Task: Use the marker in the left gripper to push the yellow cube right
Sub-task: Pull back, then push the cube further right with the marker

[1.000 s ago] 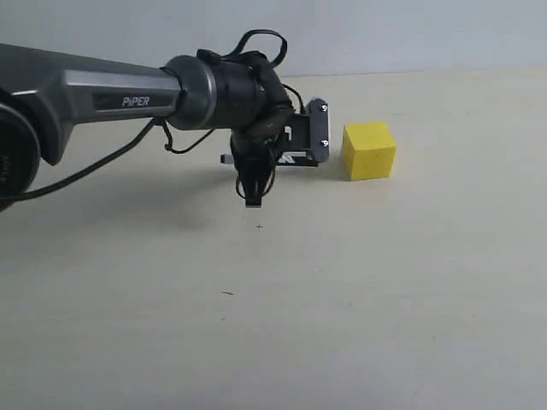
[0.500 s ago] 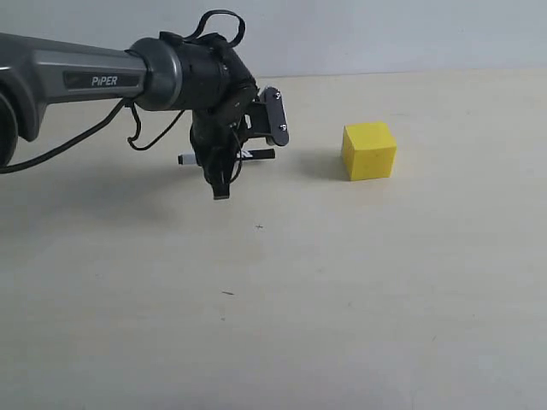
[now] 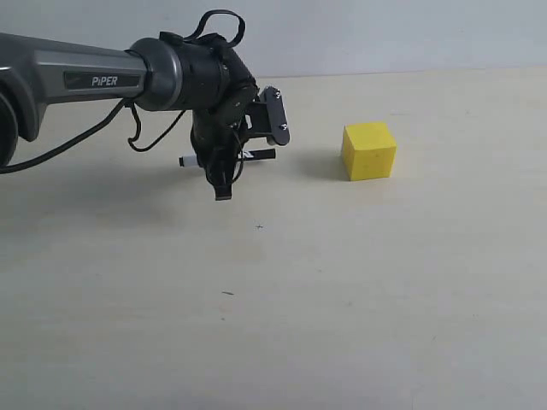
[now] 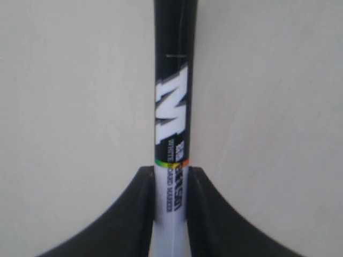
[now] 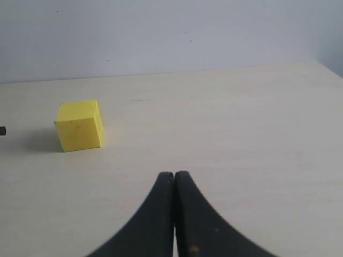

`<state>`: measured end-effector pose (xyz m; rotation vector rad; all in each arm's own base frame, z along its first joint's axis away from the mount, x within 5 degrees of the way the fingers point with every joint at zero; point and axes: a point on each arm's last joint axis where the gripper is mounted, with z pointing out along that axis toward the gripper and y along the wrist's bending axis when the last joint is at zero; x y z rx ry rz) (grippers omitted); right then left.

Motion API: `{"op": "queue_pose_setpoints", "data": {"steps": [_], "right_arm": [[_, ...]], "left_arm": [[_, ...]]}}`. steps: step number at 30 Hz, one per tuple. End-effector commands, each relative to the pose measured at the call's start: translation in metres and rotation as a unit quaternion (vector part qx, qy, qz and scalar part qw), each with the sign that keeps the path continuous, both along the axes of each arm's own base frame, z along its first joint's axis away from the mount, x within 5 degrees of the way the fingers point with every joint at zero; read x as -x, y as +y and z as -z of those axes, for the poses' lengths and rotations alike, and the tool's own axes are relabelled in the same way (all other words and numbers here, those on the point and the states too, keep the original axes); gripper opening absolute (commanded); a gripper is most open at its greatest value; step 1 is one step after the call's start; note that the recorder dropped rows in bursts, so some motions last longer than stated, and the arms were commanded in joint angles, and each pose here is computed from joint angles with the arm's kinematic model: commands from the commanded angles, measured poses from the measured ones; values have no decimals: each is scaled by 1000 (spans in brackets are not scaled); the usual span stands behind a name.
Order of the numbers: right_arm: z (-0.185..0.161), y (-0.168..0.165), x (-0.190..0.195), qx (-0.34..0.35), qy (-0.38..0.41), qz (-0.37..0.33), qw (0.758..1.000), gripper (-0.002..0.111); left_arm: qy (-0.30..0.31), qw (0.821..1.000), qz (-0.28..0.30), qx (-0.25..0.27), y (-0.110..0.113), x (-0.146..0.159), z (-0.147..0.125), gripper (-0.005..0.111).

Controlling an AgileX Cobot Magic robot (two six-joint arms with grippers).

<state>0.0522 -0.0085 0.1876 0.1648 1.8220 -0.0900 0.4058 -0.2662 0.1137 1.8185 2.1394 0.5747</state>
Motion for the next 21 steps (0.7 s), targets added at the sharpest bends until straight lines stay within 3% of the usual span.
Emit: {"op": "queue_pose_setpoints", "data": {"steps": [1, 5, 9, 14, 21], "right_arm": [[1, 0, 0, 3, -2, 0, 1000, 0], [1, 0, 0, 3, -2, 0, 1000, 0], [1, 0, 0, 3, -2, 0, 1000, 0], [1, 0, 0, 3, -2, 0, 1000, 0], [1, 0, 0, 3, -2, 0, 1000, 0]], "left_arm": [[-12, 997, -60, 40, -1, -1, -9, 0], [-25, 983, -153, 97, -1, 0, -19, 0], [-5, 974, -178, 142, -5, 6, -34, 0], [-6, 983, -133, 127, -11, 14, -52, 0], [-40, 999, -15, 13, -34, 32, -45, 0]]}}
